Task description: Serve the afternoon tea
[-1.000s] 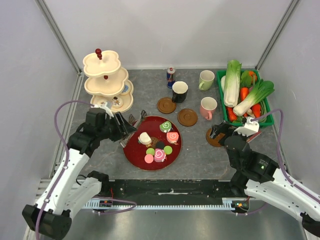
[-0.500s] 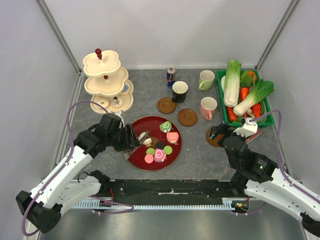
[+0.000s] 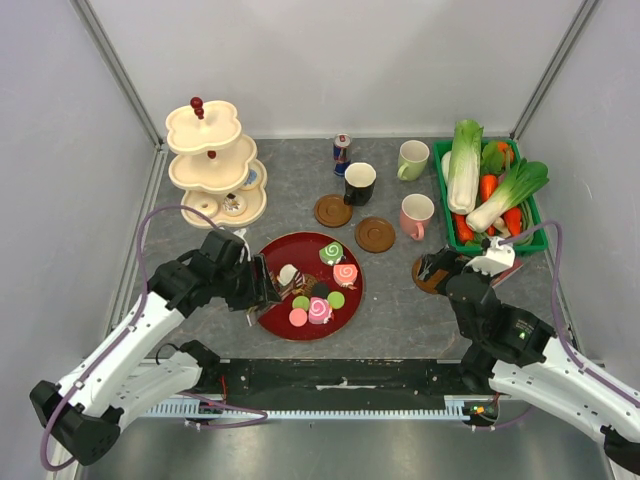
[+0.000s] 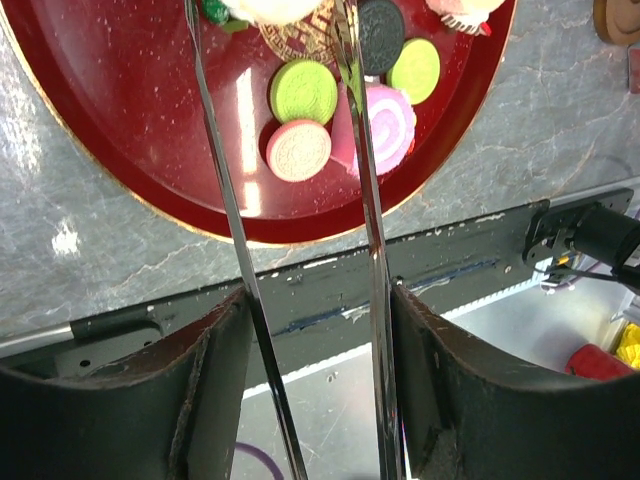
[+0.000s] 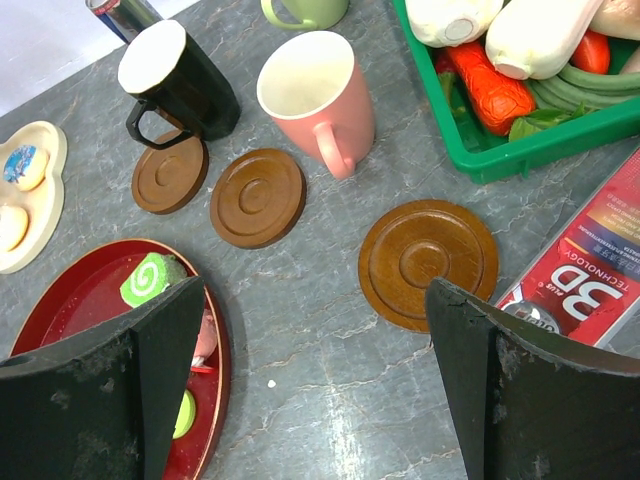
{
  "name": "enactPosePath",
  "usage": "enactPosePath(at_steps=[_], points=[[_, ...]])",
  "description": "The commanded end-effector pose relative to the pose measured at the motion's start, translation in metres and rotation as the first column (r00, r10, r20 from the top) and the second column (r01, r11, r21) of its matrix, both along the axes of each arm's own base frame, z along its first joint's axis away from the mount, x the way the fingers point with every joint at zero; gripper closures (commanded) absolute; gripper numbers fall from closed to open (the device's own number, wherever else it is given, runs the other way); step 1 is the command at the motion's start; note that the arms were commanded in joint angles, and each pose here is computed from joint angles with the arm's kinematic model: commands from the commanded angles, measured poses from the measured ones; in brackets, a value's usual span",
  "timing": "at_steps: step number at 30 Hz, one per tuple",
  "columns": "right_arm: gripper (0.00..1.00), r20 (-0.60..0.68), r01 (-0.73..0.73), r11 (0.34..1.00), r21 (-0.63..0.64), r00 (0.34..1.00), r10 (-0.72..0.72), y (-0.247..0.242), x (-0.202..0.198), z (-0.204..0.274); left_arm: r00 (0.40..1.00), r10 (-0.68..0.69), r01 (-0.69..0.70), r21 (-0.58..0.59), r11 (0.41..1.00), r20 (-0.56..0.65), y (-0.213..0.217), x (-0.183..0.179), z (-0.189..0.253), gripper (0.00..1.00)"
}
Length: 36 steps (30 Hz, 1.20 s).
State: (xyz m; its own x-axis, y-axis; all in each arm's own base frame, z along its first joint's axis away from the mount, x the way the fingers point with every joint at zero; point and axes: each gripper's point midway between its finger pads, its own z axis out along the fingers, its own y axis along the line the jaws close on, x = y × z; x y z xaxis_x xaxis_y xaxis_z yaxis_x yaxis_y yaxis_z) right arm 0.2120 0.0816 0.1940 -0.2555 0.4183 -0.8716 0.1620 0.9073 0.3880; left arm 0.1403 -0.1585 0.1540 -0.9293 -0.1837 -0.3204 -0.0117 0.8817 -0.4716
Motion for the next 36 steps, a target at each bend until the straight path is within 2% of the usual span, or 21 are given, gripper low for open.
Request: enactPosePath(at_steps=[1,6,13,19,26,36], points=[[0.02,0.004,0.012,1.0,0.016,1.0,-0.012,-0.003,-0.001,-0.001,0.999,-0.046,0.046,-0.047,0.998,-0.003,0.001,-0.021,0.02,0.38],[0.02,-0.001,0.013,1.0,0.021,1.0,-0.013,-0.002,-0.001,-0.005,0.994,-0.099,0.094,-0.092,0.991,-0.049,-0.001,-0.04,0.021,0.38],[0.02,-0.013,0.007,1.0,0.024,1.0,-0.007,0.001,-0.001,-0.009,0.982,-0.165,0.151,-0.142,0.978,-0.09,-0.012,-0.05,0.016,0.38],[0.02,-0.009,0.01,1.0,0.029,1.0,-0.01,-0.001,-0.002,-0.009,0.969,-0.187,0.174,-0.092,0.98,-0.162,-0.006,-0.06,0.001,0.38],[0.02,-0.016,0.01,1.0,0.025,1.0,-0.01,0.0,-0.002,-0.012,0.983,-0.145,0.138,-0.069,0.988,-0.109,0.003,-0.058,0.018,0.38],[0.02,-0.022,0.005,1.0,0.027,1.0,-0.005,0.001,-0.002,-0.014,0.977,-0.151,0.149,-0.028,0.988,-0.147,0.009,-0.062,0.009,0.39]])
